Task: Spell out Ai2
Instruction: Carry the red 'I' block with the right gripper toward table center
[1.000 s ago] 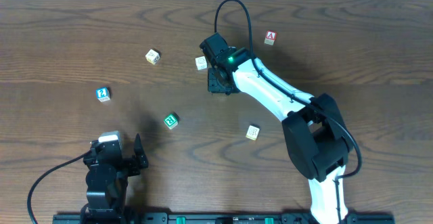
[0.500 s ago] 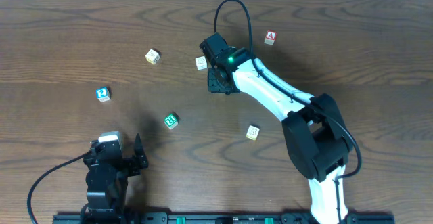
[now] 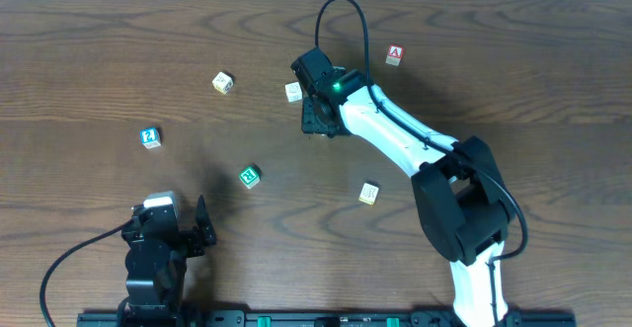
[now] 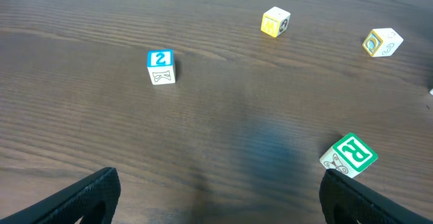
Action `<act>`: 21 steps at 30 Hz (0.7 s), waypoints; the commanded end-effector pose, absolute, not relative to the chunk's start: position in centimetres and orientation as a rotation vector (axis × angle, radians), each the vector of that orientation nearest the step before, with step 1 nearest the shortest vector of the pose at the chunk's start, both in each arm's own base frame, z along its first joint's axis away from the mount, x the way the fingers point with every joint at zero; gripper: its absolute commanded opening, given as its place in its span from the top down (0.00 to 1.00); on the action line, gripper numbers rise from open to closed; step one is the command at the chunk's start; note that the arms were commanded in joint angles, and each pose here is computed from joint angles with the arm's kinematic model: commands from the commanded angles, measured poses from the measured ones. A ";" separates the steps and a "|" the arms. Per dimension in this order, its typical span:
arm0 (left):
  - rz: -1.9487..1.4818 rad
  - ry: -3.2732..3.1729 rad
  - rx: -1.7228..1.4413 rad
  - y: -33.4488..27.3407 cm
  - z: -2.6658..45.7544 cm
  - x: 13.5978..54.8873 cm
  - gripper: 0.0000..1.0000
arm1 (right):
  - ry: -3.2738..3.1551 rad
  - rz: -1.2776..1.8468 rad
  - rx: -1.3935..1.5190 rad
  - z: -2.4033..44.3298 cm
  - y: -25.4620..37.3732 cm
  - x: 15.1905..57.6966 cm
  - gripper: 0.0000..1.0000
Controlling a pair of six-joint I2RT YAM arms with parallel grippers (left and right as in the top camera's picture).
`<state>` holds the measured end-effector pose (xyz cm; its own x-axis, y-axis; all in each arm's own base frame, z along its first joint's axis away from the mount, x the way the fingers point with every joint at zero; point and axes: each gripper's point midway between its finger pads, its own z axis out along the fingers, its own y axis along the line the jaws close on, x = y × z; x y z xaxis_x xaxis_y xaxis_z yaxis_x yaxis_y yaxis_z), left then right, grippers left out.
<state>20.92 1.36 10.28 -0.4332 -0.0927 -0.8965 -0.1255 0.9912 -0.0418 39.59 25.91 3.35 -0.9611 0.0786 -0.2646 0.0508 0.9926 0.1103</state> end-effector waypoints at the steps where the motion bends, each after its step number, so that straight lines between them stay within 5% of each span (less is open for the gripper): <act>1: 0.056 2.032 -0.142 1.5 9.7 20.9 0.05 | 2.908 0.136 0.169 1.7 26.3 38.8 0.50; 11: 0.056 2.032 -0.142 1.5 9.7 20.9 0.05 | 2.880 0.176 0.170 1.4 27.0 39.7 0.45; 21: 0.056 2.032 -0.142 1.5 9.7 20.9 0.05 | 2.845 0.125 0.144 1.5 26.4 40.4 0.54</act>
